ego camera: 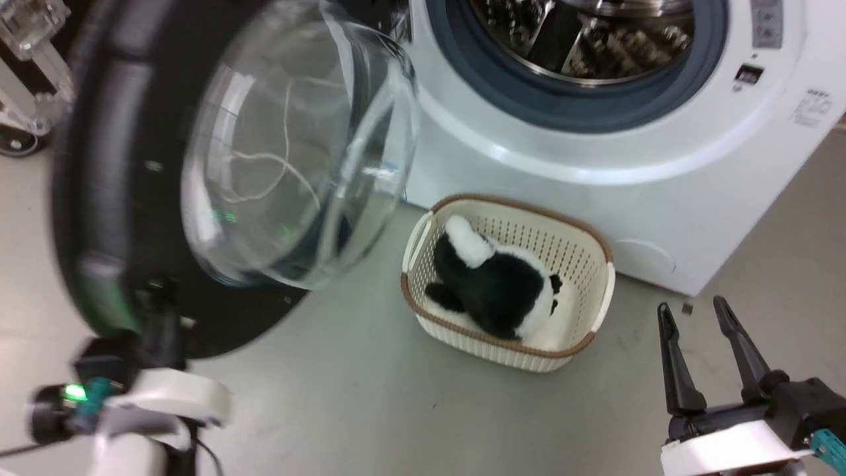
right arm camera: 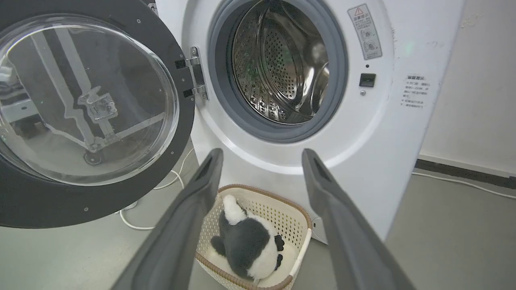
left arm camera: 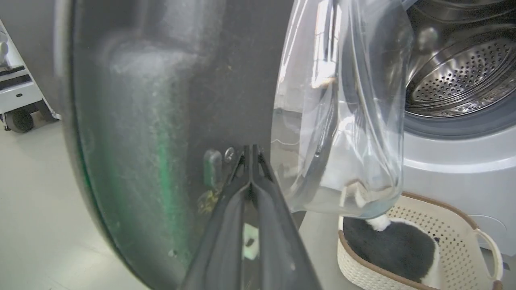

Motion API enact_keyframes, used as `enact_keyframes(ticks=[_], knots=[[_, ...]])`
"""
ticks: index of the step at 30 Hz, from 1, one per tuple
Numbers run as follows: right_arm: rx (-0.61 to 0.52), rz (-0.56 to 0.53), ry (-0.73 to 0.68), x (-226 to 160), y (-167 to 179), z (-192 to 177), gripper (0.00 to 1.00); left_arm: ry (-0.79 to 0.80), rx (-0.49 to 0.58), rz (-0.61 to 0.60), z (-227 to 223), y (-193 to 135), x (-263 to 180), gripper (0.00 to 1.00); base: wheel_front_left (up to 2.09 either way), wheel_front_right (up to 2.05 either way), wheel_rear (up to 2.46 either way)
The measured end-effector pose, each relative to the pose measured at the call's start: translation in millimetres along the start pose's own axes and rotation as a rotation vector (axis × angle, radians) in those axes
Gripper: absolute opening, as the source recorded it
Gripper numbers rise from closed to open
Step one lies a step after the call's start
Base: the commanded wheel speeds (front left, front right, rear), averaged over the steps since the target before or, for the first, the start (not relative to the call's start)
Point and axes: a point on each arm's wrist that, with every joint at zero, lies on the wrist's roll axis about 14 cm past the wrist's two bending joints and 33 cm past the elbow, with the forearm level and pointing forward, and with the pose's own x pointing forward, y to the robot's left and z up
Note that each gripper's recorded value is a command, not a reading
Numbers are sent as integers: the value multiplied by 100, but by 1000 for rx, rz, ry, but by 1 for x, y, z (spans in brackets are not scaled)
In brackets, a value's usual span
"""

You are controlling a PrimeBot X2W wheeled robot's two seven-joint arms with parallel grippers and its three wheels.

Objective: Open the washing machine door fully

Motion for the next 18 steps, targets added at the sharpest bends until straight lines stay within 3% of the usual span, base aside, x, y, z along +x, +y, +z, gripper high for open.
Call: enact_keyframes(ticks=[9,18], knots=[[-17,-7,43,14,-10,-24,100,13,93,116,5,65,41,0,0,0,0],[-30,-42,68,20,-26,-39,100,44,90,202,-1,92,73,0,0,0,0]])
